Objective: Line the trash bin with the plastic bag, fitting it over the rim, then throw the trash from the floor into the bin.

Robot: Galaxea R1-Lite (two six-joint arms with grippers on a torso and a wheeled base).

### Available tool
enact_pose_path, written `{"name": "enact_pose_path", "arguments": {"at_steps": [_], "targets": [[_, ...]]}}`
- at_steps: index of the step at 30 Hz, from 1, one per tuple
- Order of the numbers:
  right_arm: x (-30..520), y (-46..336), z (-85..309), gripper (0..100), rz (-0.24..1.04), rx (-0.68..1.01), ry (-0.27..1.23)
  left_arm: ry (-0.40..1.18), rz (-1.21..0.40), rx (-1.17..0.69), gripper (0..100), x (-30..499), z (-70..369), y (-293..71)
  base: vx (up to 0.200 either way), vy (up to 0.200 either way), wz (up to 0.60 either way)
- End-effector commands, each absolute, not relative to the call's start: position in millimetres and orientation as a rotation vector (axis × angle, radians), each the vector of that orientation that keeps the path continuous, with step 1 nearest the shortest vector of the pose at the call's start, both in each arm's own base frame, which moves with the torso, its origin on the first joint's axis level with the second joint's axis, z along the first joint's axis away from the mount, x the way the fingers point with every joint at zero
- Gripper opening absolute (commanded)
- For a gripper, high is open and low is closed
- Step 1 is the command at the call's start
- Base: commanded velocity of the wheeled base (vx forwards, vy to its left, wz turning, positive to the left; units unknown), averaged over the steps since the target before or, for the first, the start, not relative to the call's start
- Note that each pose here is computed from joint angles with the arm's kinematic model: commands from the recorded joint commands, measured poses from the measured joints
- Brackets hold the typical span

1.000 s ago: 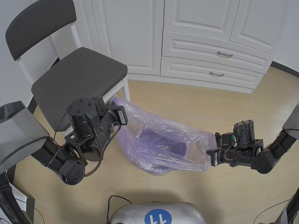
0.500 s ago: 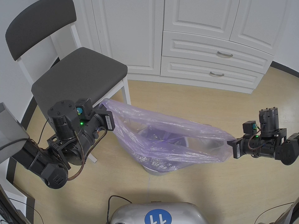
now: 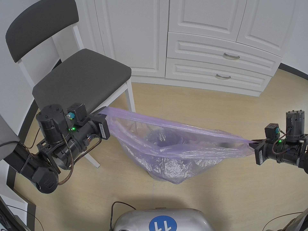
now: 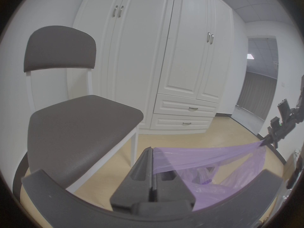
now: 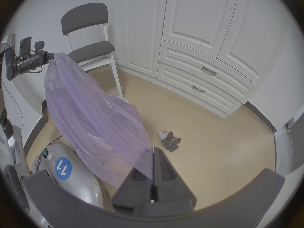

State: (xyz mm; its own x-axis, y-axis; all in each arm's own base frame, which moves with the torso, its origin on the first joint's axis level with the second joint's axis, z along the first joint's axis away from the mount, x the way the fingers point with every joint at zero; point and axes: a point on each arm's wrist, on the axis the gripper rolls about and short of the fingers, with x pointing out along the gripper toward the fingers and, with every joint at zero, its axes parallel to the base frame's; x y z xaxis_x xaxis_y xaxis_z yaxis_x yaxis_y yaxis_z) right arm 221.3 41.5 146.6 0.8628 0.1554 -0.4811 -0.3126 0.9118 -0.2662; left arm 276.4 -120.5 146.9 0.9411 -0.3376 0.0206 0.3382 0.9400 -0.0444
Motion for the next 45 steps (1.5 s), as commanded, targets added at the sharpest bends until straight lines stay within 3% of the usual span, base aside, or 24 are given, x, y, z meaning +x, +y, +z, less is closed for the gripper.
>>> {"name": "enact_pose_path", "arguments": {"at_steps": [1,9,14,19,27,28,35,40,45], "targets": [[217,40,148,0,0.25,-0.363,0.459,0.009,-0.382,-0.048,0,271,144,-110,0.0,0.0,0.0],[235,55,127,0,0.302,-0.357,0.535,-0.004,-0.406,-0.095,0,280,141,-132,0.0,0.0,0.0],[269,64,117,0,0.247,-0.192,0.481,-0.051,-0.327,-0.141,0,291,131,-142,0.0,0.0,0.0],[299,74,109,0,0.208,-0.035,0.418,0.003,-0.38,-0.123,0,277,120,-155,0.0,0.0,0.0],[317,92,100,0,0.226,0.101,0.434,0.049,-0.423,-0.109,0,269,108,-170,0.0,0.0,0.0],[318,93,97,100,0.225,0.106,0.447,0.057,-0.422,-0.106,0,270,105,-171,0.0,0.0,0.0],[317,94,91,100,0.223,0.096,0.496,0.068,-0.412,-0.101,0,274,100,-173,0.0,0.0,0.0],[310,94,89,100,0.228,0.071,0.633,0.038,-0.368,-0.113,0,281,105,-176,0.0,0.0,0.0],[305,102,81,100,0.264,0.054,0.678,0.031,-0.361,-0.118,0,283,106,-177,0.0,0.0,0.0]]}}
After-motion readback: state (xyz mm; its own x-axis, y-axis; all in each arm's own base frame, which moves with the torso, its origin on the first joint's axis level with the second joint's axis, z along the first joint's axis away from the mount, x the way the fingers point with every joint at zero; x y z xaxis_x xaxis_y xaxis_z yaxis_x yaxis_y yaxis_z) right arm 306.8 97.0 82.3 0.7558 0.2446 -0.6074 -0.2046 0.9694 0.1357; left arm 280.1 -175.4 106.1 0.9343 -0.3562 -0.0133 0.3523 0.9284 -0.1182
